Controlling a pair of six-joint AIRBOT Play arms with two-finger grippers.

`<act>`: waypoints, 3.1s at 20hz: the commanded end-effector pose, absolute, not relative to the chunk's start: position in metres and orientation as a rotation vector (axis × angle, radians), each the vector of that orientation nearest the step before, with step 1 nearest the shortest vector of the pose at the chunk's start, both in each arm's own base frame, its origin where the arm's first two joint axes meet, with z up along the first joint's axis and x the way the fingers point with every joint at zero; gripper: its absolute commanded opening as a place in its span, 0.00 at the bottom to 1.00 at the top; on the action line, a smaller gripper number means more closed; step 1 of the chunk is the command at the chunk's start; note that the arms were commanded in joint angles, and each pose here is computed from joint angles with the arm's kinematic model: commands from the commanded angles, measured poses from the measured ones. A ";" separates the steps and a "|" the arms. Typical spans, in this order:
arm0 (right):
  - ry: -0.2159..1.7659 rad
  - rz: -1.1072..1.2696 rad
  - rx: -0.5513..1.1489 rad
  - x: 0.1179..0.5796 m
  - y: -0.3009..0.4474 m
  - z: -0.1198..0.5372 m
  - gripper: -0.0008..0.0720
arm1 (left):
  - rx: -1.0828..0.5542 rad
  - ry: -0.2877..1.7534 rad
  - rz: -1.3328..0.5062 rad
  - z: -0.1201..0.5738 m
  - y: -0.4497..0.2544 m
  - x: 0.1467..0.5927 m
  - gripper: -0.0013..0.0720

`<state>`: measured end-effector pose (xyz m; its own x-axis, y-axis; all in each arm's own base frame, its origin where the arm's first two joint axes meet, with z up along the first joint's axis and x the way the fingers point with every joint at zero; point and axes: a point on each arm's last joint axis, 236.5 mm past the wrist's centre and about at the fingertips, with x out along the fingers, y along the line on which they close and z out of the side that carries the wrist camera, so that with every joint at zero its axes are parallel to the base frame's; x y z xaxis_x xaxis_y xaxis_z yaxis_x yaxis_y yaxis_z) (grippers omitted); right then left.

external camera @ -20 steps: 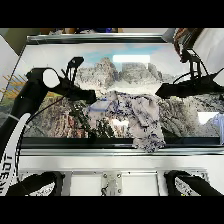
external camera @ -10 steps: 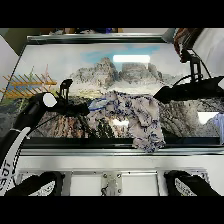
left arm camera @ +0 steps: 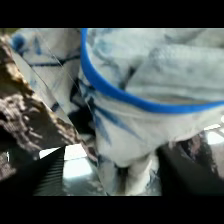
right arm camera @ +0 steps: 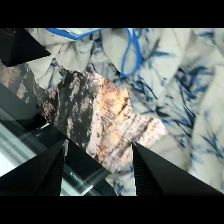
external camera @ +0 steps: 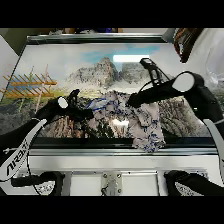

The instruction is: Fold the clothes and pants, and hang the long-sleeved shirts on hangers.

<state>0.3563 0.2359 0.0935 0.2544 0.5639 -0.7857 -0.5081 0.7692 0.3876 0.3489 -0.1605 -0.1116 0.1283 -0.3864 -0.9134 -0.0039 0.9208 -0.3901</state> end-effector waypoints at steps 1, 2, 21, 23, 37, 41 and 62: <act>1.107 0.765 0.031 0.376 0.273 0.067 0.61 | -0.341 1.410 -0.268 -0.123 -0.159 0.356 0.09; 1.119 0.770 0.027 0.383 0.281 0.059 0.61 | -0.347 1.401 -0.261 -0.120 -0.155 0.359 0.04; 1.301 0.552 0.215 0.433 0.296 -0.073 0.61 | -0.315 1.352 -0.318 -0.075 -0.133 0.356 0.04; 1.343 0.556 0.207 0.425 0.295 -0.081 0.61 | -0.314 1.352 -0.318 -0.075 -0.133 0.356 0.04; 0.975 0.750 0.153 0.460 0.274 0.173 0.03 | -0.228 0.660 -0.489 0.222 -0.162 0.424 0.04; 0.528 0.755 0.224 0.423 0.248 0.364 0.03 | -0.134 0.152 -0.649 0.443 -0.194 0.365 0.04; 0.403 0.397 0.114 0.485 0.177 0.349 0.03 | -0.183 0.263 -0.549 0.376 -0.194 0.493 0.04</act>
